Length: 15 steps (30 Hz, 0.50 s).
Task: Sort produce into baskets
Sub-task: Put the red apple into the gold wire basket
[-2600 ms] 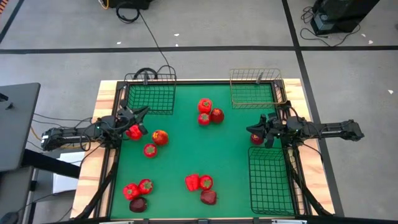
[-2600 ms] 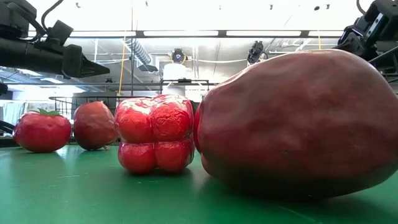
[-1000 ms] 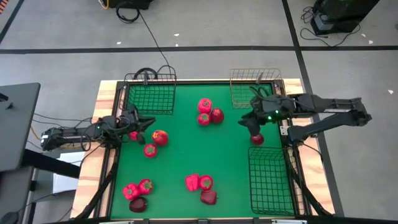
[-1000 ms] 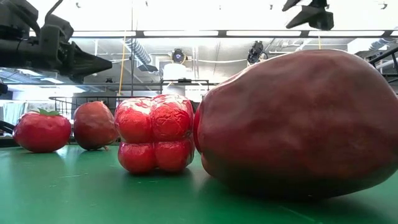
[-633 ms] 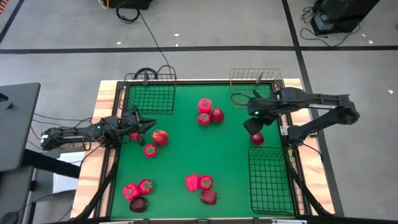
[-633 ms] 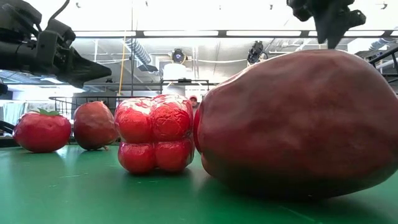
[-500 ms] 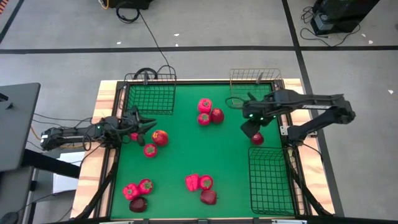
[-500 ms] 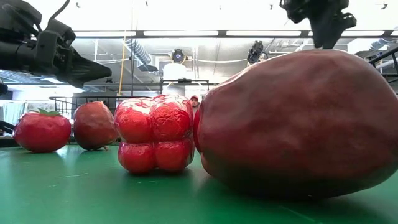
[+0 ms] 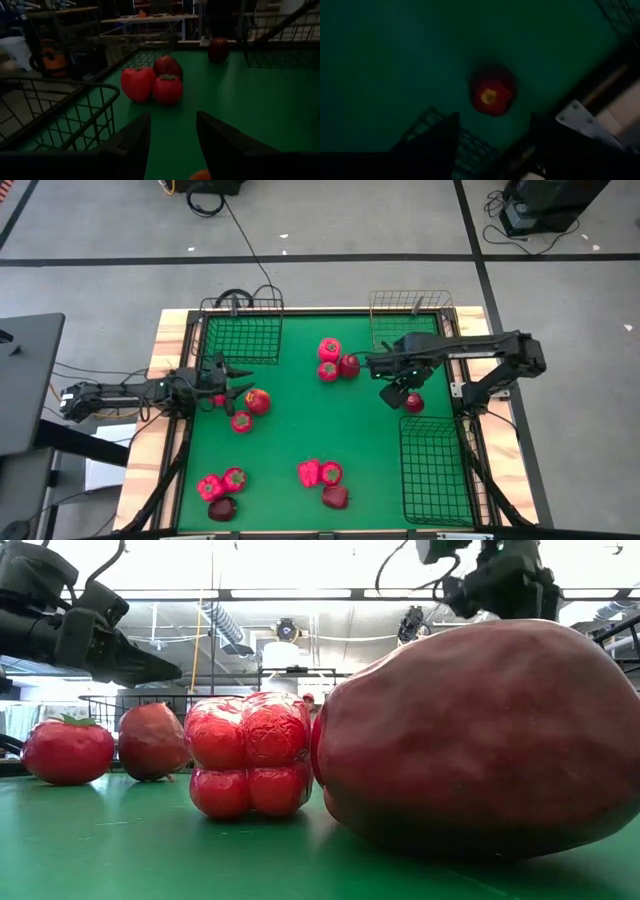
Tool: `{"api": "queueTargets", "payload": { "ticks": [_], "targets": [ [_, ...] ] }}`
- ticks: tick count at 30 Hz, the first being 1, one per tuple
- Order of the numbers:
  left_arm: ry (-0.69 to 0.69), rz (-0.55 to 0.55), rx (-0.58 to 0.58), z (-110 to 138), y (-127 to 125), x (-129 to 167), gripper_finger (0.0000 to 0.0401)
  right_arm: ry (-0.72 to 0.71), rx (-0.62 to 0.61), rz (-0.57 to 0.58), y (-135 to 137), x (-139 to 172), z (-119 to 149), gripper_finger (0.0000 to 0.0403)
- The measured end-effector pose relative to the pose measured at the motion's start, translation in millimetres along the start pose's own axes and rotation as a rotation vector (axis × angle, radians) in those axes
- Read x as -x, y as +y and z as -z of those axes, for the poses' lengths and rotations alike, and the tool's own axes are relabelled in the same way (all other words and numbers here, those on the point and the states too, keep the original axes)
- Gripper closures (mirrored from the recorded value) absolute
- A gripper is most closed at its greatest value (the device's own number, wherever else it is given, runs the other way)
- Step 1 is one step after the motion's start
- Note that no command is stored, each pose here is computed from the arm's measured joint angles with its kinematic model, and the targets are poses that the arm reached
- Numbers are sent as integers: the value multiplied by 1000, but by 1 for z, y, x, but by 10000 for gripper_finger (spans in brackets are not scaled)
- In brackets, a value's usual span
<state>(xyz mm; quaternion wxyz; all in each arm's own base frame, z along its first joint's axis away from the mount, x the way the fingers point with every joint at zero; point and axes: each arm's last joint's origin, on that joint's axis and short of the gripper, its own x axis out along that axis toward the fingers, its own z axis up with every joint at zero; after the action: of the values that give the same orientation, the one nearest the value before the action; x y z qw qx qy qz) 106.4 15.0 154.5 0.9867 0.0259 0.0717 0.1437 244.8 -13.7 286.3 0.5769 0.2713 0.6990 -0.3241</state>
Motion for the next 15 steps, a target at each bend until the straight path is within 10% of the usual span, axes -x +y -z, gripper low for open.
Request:
{"api": "queueTargets", "payload": {
  "ticks": [15],
  "targets": [
    [16,-3,-34,1,0,-1,235,184,-26,187,14,-71,-12,42]
  ]
}}
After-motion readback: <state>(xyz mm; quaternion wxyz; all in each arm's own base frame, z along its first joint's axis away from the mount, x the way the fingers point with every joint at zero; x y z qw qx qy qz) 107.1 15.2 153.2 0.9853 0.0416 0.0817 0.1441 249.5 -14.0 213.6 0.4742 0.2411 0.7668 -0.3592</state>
